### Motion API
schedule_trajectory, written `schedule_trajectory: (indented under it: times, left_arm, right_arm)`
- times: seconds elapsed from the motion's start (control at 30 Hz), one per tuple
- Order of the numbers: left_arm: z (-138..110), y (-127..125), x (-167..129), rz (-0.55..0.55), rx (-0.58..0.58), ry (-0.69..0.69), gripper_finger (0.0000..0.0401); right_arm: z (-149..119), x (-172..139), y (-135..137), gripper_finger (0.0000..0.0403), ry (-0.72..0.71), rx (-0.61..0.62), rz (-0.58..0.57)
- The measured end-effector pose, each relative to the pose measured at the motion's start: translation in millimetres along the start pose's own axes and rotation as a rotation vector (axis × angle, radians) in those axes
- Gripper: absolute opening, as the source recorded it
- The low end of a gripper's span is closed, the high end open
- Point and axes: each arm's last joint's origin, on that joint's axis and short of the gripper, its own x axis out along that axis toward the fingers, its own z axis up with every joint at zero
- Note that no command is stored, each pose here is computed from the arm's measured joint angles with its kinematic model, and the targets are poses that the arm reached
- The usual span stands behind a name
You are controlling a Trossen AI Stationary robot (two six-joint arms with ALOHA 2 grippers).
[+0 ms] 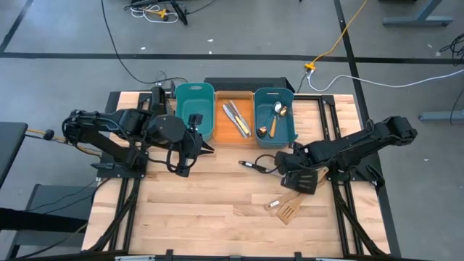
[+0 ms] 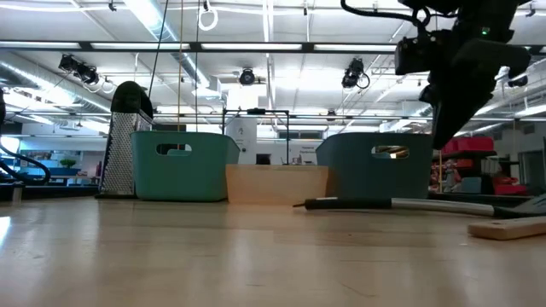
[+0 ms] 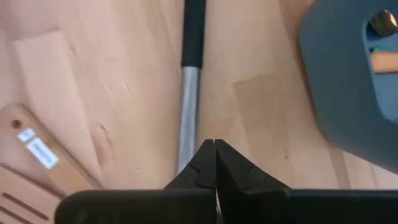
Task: Pick & Place Kitchen Items
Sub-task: Put the black spatula into the light blue bin, then put the black spatula into the green bin
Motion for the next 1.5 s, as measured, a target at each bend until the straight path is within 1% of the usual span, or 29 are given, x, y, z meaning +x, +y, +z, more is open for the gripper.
schedule_trajectory:
  times: [0.1, 0.23, 0.3, 0.43, 0.63, 0.8, 0.87, 0.97, 1.07, 1.27, 1.37, 1.5]
  left_arm:
    - [0, 0, 0, 0.0, -0.021, 0.002, 0.003]
    - [0, 0, 0, 0.0, -0.022, 0.003, 0.003]
    - [0, 0, 0, 0.0, -0.022, 0.003, 0.003]
    - [0, 0, 0, 0.0, -0.022, 0.003, 0.003]
    - [0, 0, 0, 0.0, -0.022, 0.002, 0.003]
    - [0, 0, 0, 0.0, -0.022, 0.001, 0.003]
    - [0, 0, 0, 0.0, -0.022, 0.0, 0.003]
    - [0, 0, 0, 0.0, -0.021, 0.0, 0.003]
    - [0, 0, 0, 0.0, -0.021, 0.0, 0.003]
    - [0, 0, 0, 0.0, -0.021, 0.0, 0.003]
    - [0, 0, 0, 0.0, -0.021, 0.002, 0.003]
    - [0, 0, 0, 0.0, -0.021, 0.002, 0.003]
  right_arm:
    - [-1, 2, 1, 0.0014, -0.001, 0.028, 0.02]
    - [-6, 13, 4, 0.0053, 0.007, 0.098, 0.107]
    - [-12, 20, 4, 0.0073, 0.019, 0.105, 0.13]
    - [-18, 27, 3, 0.011, 0.024, 0.115, 0.124]
    - [-21, 41, 4, 0.0161, -0.026, 0.13, 0.151]
    - [-22, 57, 7, 0.0184, -0.004, 0.108, 0.135]
    - [-20, 63, 10, 0.0186, 0.012, 0.097, 0.121]
    - [-12, 70, 14, 0.0184, 0.015, 0.049, 0.1]
    - [-7, 78, 17, 0.018, 0.03, 0.018, 0.051]
    - [-1, 90, 23, 0.0167, 0.092, -0.023, 0.009]
    - [-2, 91, 23, 0.0145, 0.118, -0.008, -0.009]
    - [-3, 90, 22, 0.0087, 0.132, 0.01, -0.021]
